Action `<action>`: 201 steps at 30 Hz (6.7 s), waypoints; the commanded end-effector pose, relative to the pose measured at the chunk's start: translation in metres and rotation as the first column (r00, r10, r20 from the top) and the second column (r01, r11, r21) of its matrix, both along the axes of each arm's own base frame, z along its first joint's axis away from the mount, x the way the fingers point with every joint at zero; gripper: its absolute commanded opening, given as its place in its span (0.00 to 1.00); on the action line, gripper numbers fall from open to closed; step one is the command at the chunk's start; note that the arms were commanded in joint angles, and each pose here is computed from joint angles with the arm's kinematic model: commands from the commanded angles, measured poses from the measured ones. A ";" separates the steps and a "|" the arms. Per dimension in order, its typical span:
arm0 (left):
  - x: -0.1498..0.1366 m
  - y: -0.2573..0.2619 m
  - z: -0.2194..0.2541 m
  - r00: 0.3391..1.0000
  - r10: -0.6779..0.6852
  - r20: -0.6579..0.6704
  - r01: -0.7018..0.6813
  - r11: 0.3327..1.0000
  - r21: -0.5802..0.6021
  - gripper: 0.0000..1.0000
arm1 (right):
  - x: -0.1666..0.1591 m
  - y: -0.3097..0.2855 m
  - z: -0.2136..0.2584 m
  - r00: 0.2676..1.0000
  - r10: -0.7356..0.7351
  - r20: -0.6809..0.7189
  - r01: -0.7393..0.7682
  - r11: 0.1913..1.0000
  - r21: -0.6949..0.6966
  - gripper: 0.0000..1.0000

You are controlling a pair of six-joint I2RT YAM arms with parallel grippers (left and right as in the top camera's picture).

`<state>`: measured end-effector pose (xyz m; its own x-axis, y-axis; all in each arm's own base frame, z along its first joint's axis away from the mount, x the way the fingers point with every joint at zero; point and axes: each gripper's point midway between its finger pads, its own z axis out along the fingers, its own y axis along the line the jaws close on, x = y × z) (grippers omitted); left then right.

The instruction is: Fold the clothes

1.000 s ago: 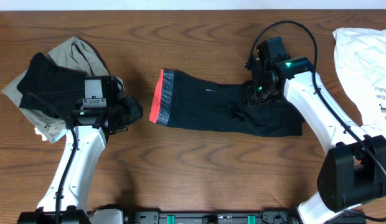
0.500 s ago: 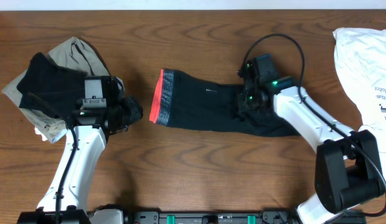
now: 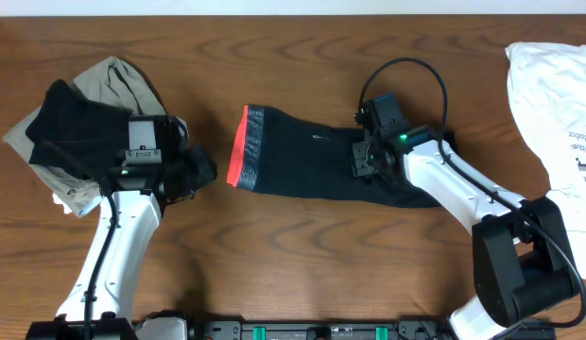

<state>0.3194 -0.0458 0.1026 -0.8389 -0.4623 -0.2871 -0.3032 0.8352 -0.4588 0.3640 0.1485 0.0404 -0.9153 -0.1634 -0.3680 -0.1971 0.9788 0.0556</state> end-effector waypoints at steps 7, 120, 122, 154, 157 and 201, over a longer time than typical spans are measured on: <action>0.003 -0.001 0.005 1.000 -0.010 0.015 0.010 1.000 -0.002 0.24 | -0.013 0.001 -0.028 0.996 0.011 -0.089 -0.013 1.000 -0.020 0.61; -0.015 -0.060 -0.115 0.808 0.148 -0.571 -0.364 0.887 -0.285 0.98 | -0.004 -0.077 0.090 0.983 -0.167 0.070 0.170 0.985 -0.039 0.40; -0.013 -0.054 -0.120 0.806 0.191 -0.560 -0.376 0.897 -0.235 0.98 | -0.005 -0.078 0.090 0.984 -0.167 0.068 0.170 0.985 -0.040 0.41; 0.003 -0.012 -0.157 0.840 0.385 -0.382 -0.420 0.908 -0.008 0.75 | -0.004 -0.077 0.090 0.983 -0.167 0.070 0.170 0.985 -0.039 0.42; 0.004 -0.015 -0.157 0.846 0.378 -0.376 -0.411 0.911 -0.011 0.75 | -0.004 -0.077 0.090 0.983 -0.167 0.070 0.170 0.985 -0.038 0.42; 0.013 0.055 0.046 0.966 0.122 0.229 -0.118 0.992 -0.032 0.06 | -0.017 -0.165 0.118 0.910 -0.402 0.102 0.407 0.913 -0.036 0.47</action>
